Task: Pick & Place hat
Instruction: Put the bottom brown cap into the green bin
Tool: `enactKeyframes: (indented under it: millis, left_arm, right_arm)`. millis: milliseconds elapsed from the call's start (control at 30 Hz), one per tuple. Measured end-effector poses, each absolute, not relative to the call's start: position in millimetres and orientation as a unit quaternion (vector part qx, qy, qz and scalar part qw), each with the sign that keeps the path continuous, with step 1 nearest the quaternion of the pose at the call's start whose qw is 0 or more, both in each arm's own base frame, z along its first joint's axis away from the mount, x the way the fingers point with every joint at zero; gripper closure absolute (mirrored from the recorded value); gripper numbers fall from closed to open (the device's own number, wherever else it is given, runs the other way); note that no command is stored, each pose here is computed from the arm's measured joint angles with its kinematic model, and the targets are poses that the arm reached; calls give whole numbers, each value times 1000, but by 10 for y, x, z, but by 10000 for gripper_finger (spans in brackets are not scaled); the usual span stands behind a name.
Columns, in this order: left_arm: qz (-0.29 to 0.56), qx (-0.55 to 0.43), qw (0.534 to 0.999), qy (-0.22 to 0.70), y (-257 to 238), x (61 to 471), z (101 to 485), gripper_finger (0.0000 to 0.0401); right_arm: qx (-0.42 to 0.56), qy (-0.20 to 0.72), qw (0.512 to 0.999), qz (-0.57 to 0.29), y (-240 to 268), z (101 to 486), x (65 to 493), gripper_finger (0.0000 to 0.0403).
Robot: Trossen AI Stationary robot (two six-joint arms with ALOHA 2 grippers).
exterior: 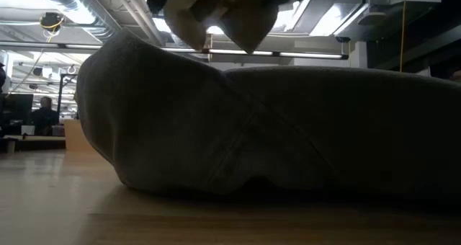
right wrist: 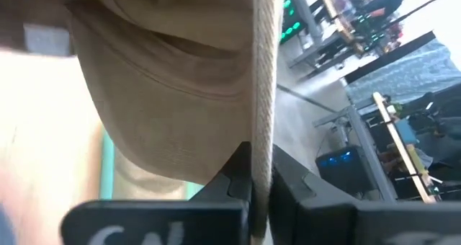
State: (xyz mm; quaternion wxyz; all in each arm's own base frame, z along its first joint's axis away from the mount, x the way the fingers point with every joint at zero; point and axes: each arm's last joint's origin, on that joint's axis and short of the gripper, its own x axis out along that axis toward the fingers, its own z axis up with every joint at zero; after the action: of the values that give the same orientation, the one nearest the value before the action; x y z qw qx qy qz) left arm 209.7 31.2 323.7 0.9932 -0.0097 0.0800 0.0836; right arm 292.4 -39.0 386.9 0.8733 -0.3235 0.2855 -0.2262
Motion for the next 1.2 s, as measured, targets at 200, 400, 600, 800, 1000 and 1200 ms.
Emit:
enactKeyframes:
  millis: [200, 400, 600, 800, 1000, 1200]
  left_arm:
    - [70, 19, 992, 101, 281, 2095, 3200, 139]
    - [112, 58, 988, 91, 308, 2128, 3217, 139]
    - [119, 64, 986, 103, 321, 2191, 3166, 155]
    - [185, 75, 977, 78, 360, 2198, 3221, 256]
    - [248, 74, 965, 52, 389, 2158, 3293, 378]
    - [319, 75, 944, 29, 426, 2134, 3352, 377]
  right_arm:
    - [-321, 267, 883, -216, -382, 3905, 2927, 382]
    - [-301, 256, 898, -195, -368, 3899, 2939, 382]
    - [-280, 253, 904, -200, -368, 3896, 2939, 382]
    - [-259, 252, 909, -206, -370, 3890, 2936, 382]
    - [-226, 263, 915, -208, -367, 3853, 2922, 382]
    - [-142, 248, 933, -218, -361, 3841, 2922, 380]
